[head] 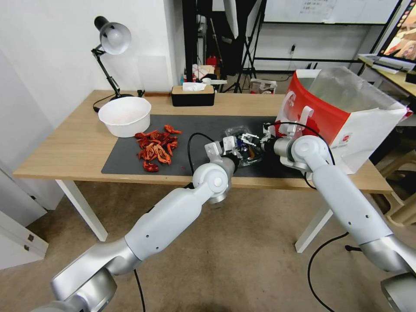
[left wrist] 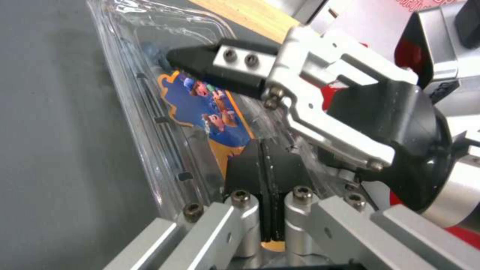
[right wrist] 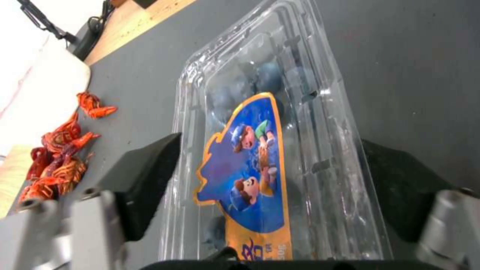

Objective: Close the takeout container lid, then place the container into the takeout bag.

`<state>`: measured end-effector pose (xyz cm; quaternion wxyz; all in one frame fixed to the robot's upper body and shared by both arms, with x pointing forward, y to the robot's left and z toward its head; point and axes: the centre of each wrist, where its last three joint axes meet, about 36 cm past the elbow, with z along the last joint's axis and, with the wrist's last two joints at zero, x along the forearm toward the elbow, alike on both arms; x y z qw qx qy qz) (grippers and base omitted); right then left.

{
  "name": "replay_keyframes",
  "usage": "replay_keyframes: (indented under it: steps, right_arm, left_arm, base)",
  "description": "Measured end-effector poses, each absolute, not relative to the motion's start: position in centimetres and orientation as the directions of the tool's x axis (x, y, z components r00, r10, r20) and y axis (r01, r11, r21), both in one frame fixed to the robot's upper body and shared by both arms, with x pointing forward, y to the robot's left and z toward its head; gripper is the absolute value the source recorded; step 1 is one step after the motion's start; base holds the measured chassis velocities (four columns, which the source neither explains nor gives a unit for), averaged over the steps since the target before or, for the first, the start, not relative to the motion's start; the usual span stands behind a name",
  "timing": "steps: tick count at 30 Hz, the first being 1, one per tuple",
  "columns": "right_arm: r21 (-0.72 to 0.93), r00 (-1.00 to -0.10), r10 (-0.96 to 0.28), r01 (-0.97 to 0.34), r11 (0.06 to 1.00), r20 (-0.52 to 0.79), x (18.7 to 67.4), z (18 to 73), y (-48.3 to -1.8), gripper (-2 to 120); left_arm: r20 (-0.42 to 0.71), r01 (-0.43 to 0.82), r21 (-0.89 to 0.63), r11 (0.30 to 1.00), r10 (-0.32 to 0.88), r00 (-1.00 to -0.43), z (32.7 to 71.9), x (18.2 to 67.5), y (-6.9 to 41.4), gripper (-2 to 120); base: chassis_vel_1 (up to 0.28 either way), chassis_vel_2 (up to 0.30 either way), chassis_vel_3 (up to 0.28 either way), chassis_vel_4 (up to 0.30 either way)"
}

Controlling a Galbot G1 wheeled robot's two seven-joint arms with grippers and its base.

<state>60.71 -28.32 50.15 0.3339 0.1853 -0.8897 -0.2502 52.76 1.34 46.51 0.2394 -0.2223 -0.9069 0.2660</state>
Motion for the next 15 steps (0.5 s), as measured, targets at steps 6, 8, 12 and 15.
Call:
replay_keyframes:
  steps: [6,8,12,15]
  right_arm:
    - [0.567,-0.707,-0.495,-0.160,0.808,0.505,60.7,50.0,-28.3,55]
    - [0.567,-0.707,-0.495,-0.160,0.808,0.505,60.7,50.0,-28.3,52]
    - [0.567,-0.708,-0.493,-0.157,0.808,0.506,60.7,49.9,-28.2,36]
    - [0.567,-0.709,-0.491,-0.155,0.809,0.506,60.7,49.9,-28.3,24]
  left_arm:
    - [0.303,0.281,-0.586,0.760,0.527,-0.794,47.0,52.7,2.2,0]
    - [0.303,0.281,-0.586,0.760,0.527,-0.794,47.0,52.7,2.2,0]
    - [0.307,0.277,-0.587,0.761,0.525,-0.794,46.8,52.6,2.4,0]
    - [0.305,0.275,-0.590,0.759,0.525,-0.794,46.8,52.4,2.7,0]
  base:
    - [0.000,0.000,0.000,0.000]
    - [0.000,0.000,0.000,0.000]
    - [0.000,0.000,0.000,0.000]
    - [0.000,0.000,0.000,0.000]
